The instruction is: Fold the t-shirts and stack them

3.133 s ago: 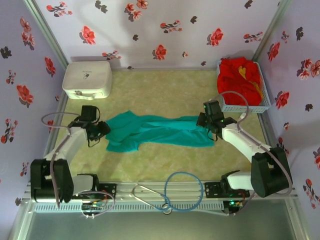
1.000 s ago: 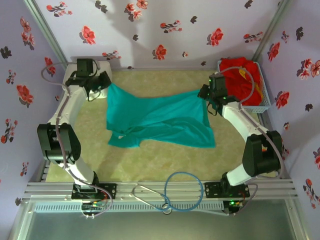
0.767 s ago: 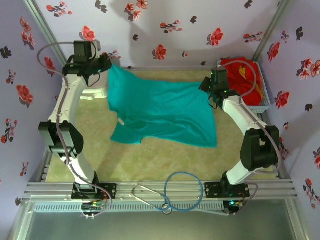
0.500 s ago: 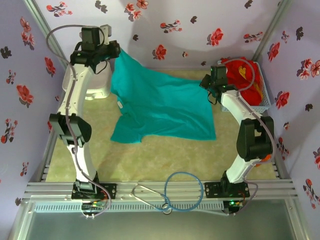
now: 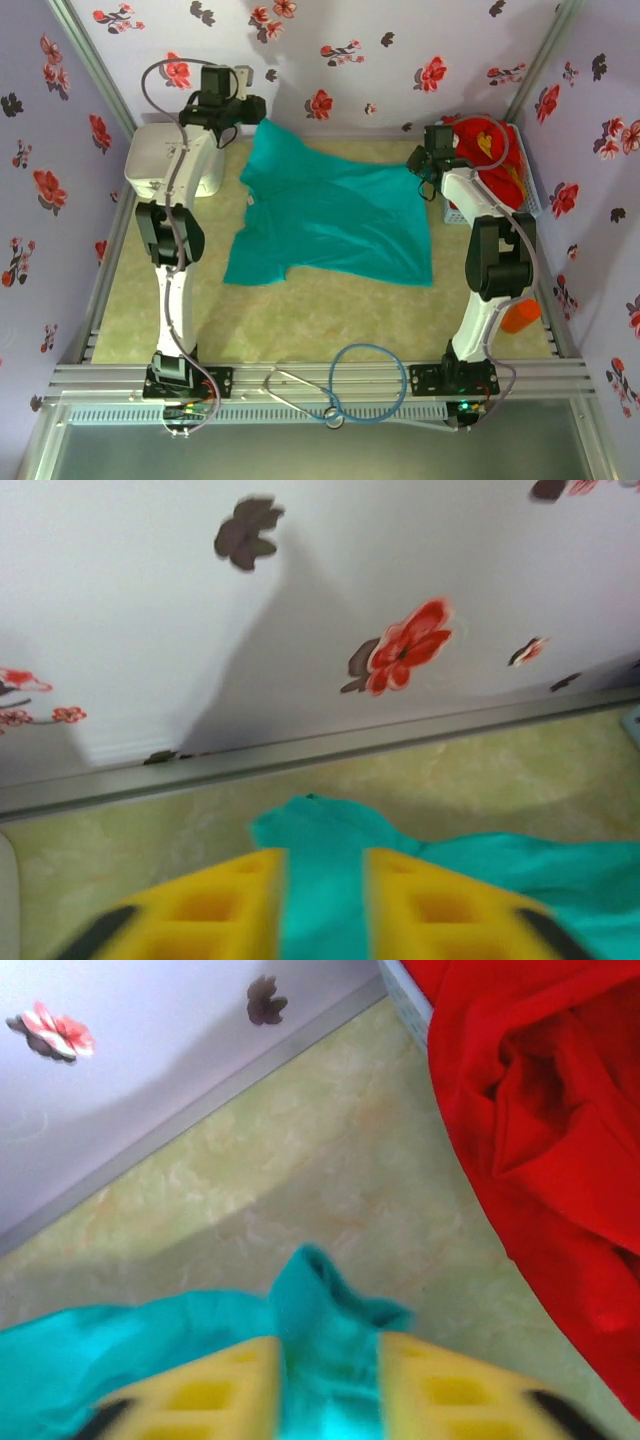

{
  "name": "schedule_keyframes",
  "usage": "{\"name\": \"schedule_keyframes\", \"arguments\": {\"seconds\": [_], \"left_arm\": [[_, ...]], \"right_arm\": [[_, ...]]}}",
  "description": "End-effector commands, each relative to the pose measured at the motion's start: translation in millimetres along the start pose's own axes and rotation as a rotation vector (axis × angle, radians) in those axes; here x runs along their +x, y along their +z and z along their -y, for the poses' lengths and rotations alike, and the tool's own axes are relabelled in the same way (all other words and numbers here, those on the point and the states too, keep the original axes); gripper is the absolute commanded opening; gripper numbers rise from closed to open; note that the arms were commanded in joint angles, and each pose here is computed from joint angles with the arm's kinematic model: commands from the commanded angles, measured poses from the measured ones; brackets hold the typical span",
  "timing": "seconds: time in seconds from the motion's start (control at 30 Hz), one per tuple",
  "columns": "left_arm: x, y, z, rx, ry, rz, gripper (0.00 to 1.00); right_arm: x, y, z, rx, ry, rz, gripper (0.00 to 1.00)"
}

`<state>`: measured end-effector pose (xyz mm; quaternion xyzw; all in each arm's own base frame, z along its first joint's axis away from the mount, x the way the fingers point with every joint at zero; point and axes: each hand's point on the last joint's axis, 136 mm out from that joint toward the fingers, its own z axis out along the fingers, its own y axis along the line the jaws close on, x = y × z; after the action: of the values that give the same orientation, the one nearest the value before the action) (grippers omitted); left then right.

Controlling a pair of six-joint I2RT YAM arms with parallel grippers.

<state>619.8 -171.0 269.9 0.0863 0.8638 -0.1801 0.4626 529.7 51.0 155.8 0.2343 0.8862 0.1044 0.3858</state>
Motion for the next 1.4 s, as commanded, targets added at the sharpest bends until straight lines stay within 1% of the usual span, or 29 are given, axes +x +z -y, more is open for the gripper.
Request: {"name": "schedule_keyframes", "arguments": {"seconds": [0.0,0.07,0.1,0.2,0.3,0.33,0.43,0.53,0.67,0.77,0.87,0.97,1.07,1.13,1.2,1.37], "left_arm": [[-0.4,0.4,-5.6,-0.051,0.037,-0.010,0.64],[11.4,-4.2,-10.8,-0.085,0.022,-0.056,0.70],[18.5,-8.7,-13.9,-0.103,0.010,-0.080,0.71],[42.2,-28.2,-17.7,-0.144,-0.059,-0.140,0.71],[67.2,-55.3,-12.4,-0.145,-0.109,-0.174,0.69],[81.0,-60.6,-13.6,-0.154,-0.127,-0.195,0.68],[111.8,-95.4,-16.6,-0.181,-0.211,-0.236,0.66],[151.4,-129.6,-12.4,-0.186,-0.292,-0.288,0.62],[226.1,-161.5,-9.0,-0.207,-0.408,-0.416,0.59],[276.3,-182.9,-6.5,-0.240,-0.476,-0.504,0.58],[314.7,-203.1,-5.7,-0.273,-0.550,-0.542,0.58],[344.9,-219.8,-5.6,-0.305,-0.618,-0.561,0.59],[370.0,-229.4,-0.6,-0.322,-0.662,-0.592,0.59],[384.3,-229.5,1.3,-0.327,-0.675,-0.608,0.59],[397.1,-225.8,-0.7,-0.334,-0.683,-0.620,0.60],[413.7,-207.3,-6.1,-0.342,-0.699,-0.636,0.60]], "right_arm": [[0.6,-2.9,-1.3,0.008,-0.041,-0.041,0.84],[5.1,-5.9,-0.8,-0.003,-0.042,-0.050,0.97],[7.5,-8.4,-1.1,-0.012,-0.039,-0.054,0.99],[21.4,-15.4,0.2,-0.035,-0.018,-0.096,0.99],[39.8,-24.6,3.9,-0.054,0.008,-0.151,0.99],[45.8,-28.4,4.7,-0.063,0.012,-0.169,0.99],[70.7,-40.0,10.6,-0.087,0.034,-0.235,0.99],[101.9,-51.7,27.2,-0.054,0.051,-0.323,0.99],[129.9,-65.0,52.7,0.014,0.069,-0.349,0.91],[144.5,-75.7,67.1,0.054,0.055,-0.358,0.89],[164.0,-84.1,77.9,0.062,0.032,-0.402,0.84],[181.6,-92.7,85.7,0.072,-0.001,-0.455,0.82],[197.0,-101.3,90.9,0.060,-0.006,-0.476,0.80],[201.1,-104.4,92.8,0.050,-0.004,-0.462,0.79],[202.0,-105.9,94.4,0.051,-0.004,-0.446,0.79],[199.7,-103.2,89.3,0.045,0.003,-0.453,0.78]]}}
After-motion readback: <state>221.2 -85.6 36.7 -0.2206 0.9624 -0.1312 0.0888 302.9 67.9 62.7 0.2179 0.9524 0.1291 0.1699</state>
